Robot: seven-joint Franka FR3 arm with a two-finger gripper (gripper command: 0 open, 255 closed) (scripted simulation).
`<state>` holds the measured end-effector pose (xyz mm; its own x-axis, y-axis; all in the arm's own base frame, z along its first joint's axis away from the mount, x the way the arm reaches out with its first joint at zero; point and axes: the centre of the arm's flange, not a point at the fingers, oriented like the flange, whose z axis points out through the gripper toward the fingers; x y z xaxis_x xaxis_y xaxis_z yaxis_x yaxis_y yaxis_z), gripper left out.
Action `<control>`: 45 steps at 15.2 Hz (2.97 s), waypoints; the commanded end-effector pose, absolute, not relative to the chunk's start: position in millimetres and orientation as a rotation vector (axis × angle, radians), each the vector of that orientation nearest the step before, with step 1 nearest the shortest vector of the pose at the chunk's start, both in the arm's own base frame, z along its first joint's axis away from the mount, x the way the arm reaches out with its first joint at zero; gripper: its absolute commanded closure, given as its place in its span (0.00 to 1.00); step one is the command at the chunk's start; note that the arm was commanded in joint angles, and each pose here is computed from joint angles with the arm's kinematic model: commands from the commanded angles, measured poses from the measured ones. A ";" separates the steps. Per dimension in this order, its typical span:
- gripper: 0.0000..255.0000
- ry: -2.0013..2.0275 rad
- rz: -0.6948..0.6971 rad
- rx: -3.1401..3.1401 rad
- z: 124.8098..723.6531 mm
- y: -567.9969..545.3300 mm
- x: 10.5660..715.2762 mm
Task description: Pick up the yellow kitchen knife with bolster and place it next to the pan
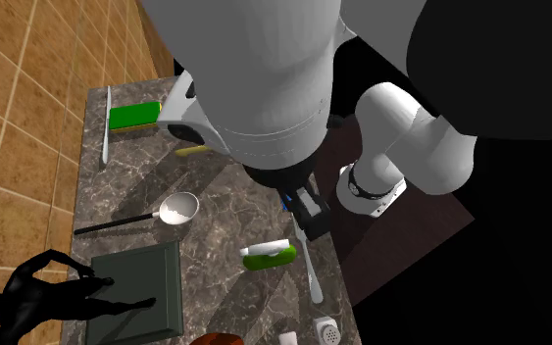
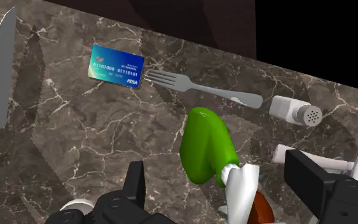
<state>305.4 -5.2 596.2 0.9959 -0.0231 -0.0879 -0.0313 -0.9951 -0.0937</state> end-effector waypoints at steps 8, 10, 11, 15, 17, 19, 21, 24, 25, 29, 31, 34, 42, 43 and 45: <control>0.00 0.164 0.136 -3.029 536.7 -78.1 309.5; 0.00 0.198 0.136 -3.024 519.6 -98.9 309.5; 0.00 0.216 0.137 -3.021 511.1 -109.3 309.4; 0.00 0.285 0.139 -3.009 476.8 -150.6 307.4; 0.00 0.319 0.139 -3.003 459.6 -171.2 305.6; 0.00 0.353 0.140 -2.996 442.3 -191.8 303.4; 0.00 0.387 0.141 -2.989 425.0 -212.2 300.6; 0.00 0.438 0.142 -2.978 399.0 -242.6 295.5; 0.00 0.455 0.142 -2.974 390.3 -252.7 293.6; 0.00 0.502 0.143 -2.962 361.3 -279.4 287.3; 0.00 0.502 0.143 -2.962 350.9 -277.9 286.5; 0.00 0.502 0.143 -2.962 335.2 -275.5 285.4; 0.00 0.502 0.143 -2.962 327.0 -274.3 284.8; 0.00 0.502 0.143 -2.962 327.1 -274.3 284.8; 1.00 0.502 0.143 -2.962 327.1 -274.3 284.8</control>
<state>284.8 -274.3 327.1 0.9401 -0.3206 -0.1157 -0.3333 -0.9357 -0.1153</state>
